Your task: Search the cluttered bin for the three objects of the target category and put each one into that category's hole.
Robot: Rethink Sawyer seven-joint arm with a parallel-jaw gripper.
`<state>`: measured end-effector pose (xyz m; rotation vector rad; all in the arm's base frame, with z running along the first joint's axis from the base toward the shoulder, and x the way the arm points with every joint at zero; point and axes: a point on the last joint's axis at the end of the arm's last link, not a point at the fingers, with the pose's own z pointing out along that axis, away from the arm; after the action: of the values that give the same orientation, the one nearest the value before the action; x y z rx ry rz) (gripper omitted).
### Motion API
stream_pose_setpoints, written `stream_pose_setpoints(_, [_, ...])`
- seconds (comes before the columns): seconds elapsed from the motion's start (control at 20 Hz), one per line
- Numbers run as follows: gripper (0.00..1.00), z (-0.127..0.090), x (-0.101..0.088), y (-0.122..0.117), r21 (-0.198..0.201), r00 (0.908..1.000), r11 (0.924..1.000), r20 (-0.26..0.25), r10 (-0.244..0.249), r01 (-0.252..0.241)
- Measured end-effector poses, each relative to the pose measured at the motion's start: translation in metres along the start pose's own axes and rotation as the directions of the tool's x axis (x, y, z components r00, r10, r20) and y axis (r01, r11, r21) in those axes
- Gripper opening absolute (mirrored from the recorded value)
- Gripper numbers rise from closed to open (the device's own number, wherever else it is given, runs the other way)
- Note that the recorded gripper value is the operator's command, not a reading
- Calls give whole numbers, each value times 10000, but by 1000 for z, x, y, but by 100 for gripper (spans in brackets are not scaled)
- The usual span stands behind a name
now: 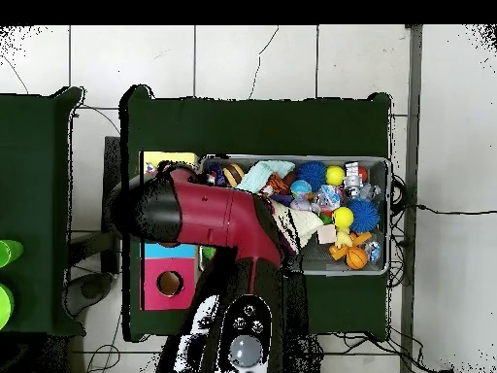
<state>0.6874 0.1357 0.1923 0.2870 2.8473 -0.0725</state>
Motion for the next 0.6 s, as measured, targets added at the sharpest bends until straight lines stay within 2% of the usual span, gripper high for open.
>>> stream_pose_setpoints(0.05, [0, 4, -1, 0, 8, 10000, 10000, 64, -10, 10])
stream_pose_setpoints(0.1, [0, 26, -1, 3, 36, 9995, 10000, 301, -59, 58])
stream_pose_setpoints(0.25, [0, 41, 3, 4, 46, 9995, 10000, 299, -49, 48])
stream_pose_setpoints(0.45, [0, 71, 20, 10, 54, 9998, 10000, -171, 39, -38])
stream_pose_setpoints(0.6, [0, 82, 30, 21, 0, 9991, 10000, -412, 56, -56])
